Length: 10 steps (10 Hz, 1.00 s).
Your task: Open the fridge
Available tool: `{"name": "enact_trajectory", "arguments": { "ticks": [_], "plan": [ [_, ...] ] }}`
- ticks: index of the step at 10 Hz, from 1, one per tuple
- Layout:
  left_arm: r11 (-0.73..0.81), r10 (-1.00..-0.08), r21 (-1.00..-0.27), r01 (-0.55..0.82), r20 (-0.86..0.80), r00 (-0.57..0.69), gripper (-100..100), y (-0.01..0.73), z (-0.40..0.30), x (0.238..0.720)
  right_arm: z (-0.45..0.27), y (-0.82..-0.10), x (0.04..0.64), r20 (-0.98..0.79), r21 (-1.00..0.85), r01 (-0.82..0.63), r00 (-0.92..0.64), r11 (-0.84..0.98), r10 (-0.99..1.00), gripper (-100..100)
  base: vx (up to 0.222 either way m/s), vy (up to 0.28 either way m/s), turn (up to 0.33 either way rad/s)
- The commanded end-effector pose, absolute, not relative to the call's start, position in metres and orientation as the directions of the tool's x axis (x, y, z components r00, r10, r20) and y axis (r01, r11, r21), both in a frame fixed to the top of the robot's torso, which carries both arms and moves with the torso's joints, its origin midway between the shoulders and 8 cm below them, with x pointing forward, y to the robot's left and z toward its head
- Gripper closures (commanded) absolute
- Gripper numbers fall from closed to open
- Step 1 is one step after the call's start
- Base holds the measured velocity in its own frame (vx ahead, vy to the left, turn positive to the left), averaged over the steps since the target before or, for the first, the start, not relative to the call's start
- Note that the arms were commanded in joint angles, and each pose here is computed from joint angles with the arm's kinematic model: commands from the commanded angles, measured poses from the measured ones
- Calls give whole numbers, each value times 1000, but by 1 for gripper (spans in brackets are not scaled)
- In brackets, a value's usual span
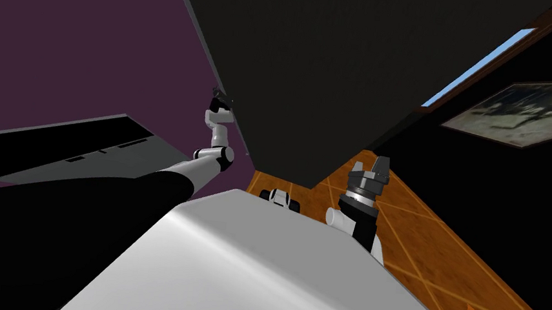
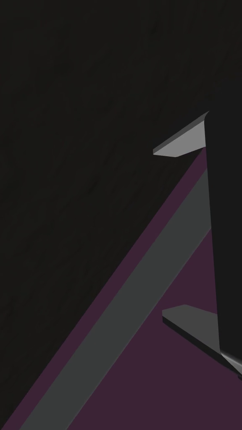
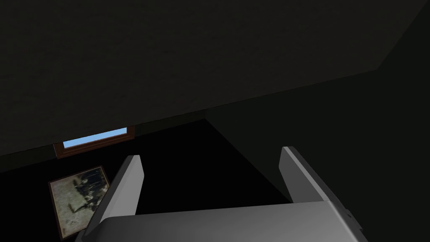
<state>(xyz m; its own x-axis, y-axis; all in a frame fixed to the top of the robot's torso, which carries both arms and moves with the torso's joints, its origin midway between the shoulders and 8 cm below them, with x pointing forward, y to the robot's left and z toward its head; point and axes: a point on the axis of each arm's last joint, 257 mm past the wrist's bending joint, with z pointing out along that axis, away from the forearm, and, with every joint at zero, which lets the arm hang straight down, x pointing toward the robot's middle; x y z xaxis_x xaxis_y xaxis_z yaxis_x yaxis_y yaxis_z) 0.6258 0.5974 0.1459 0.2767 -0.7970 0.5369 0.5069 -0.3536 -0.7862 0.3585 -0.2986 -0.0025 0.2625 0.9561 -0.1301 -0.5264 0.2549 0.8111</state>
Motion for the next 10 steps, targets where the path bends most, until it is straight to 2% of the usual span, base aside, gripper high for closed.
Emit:
{"name": "enact_trajectory", "arguments": {
  "ticks": [1,6,7,10],
  "plan": [
    [-375,-808,-784,494,538,241,-100,585,154,634,-3,-299,358,-130,811,-526,262,255,956,0,104,-56,177],
    [-409,-815,-791,455,541,209,-100,567,143,645,-2,-299,359,-130,811,-527,262,255,956,0,64,-35,122],
    [-390,-814,-784,483,539,218,100,575,156,639,-2,-299,359,-130,811,-527,262,255,956,0,-43,14,-169],
    [-360,-800,-785,504,538,265,100,594,151,629,-2,-299,359,-130,811,-527,262,255,956,0,-96,71,-225]
  ]
}}
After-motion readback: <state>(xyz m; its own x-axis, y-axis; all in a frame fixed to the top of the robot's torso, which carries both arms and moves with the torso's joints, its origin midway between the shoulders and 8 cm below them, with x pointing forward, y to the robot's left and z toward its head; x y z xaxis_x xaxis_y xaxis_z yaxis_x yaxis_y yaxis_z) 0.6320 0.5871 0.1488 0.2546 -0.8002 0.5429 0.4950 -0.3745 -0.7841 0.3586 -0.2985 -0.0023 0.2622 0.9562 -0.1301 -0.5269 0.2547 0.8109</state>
